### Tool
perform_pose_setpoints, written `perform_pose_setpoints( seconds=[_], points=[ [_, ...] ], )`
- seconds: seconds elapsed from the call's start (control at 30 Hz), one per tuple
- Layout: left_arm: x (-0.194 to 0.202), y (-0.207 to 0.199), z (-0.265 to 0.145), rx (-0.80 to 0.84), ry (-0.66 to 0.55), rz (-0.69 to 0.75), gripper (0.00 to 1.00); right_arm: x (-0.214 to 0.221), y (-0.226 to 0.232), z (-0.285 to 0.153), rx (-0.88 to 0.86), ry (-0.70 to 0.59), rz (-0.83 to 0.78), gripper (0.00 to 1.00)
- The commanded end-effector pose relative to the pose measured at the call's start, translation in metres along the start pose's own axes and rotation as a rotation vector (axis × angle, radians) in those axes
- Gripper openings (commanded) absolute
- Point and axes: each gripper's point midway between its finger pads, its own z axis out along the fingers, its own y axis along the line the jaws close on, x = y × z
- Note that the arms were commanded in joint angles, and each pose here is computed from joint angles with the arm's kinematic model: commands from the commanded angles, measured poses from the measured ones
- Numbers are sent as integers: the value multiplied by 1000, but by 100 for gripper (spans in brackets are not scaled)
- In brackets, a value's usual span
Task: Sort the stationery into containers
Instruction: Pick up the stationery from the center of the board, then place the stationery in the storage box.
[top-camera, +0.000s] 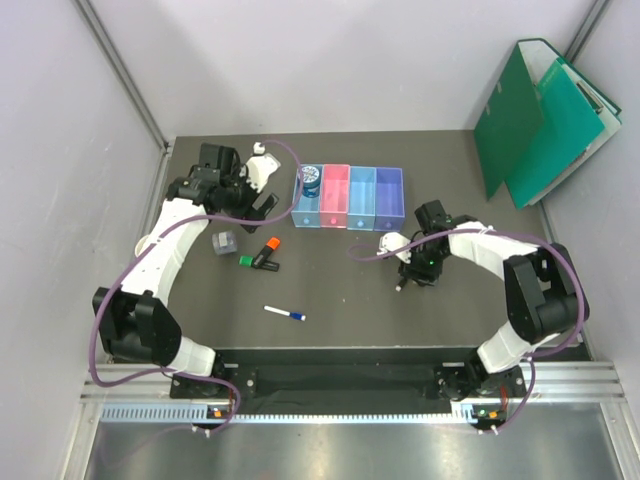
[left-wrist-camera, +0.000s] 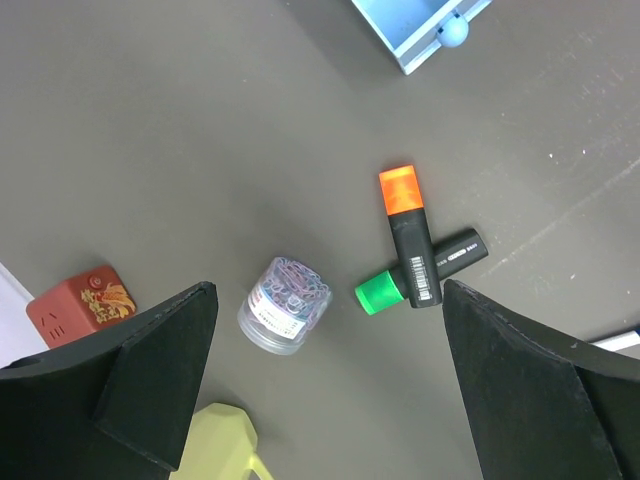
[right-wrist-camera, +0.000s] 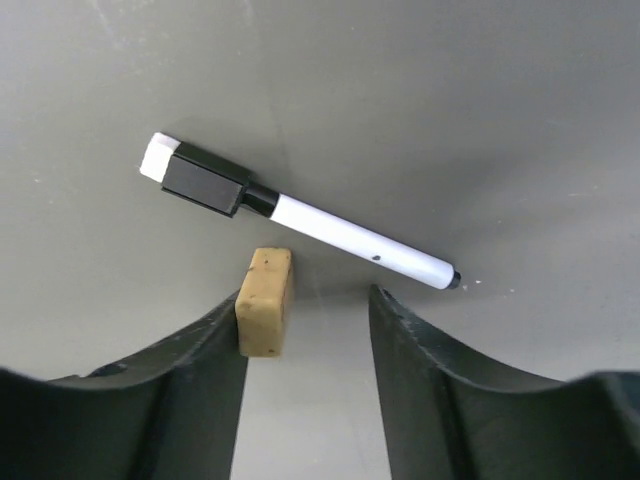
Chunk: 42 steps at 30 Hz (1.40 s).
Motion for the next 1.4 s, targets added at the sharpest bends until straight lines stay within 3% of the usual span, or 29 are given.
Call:
perform_pose_setpoints(
  seconds=[0.0, 0.13, 0.3, 0.4, 0.57, 0.8, 0.93, 1.23, 1.37],
  points=[
    [-2, -5, -8, 9, -24, 15, 99, 6, 1, 17, 6, 6, -4, 47],
    [1, -7, -8, 14, -19, 14, 99, 6, 0, 13, 19, 8, -8, 43],
    [6, -8, -7, 8, -11, 13, 99, 6, -3, 5, 35, 22, -6, 18],
    [17, -7, -6, -11, 25, 18, 99, 5, -6, -8, 61, 26, -11, 12],
    [34, -2, -3, -20, 63, 58, 99, -5, -13, -46, 139, 3, -16, 9],
    [59, 40, 0, -46, 117, 101, 99, -42, -42, -108, 281, -95, 21, 4],
    [72, 57, 2, -23, 142, 247, 99, -82, -73, -147, 380, -219, 114, 4],
    [95, 83, 8, 110, 184, 407, 99, -167, -146, -192, 514, -378, 203, 5],
    [98, 77, 13, 175, 183, 448, 99, -197, -174, -187, 525, -384, 187, 5]
  ],
)
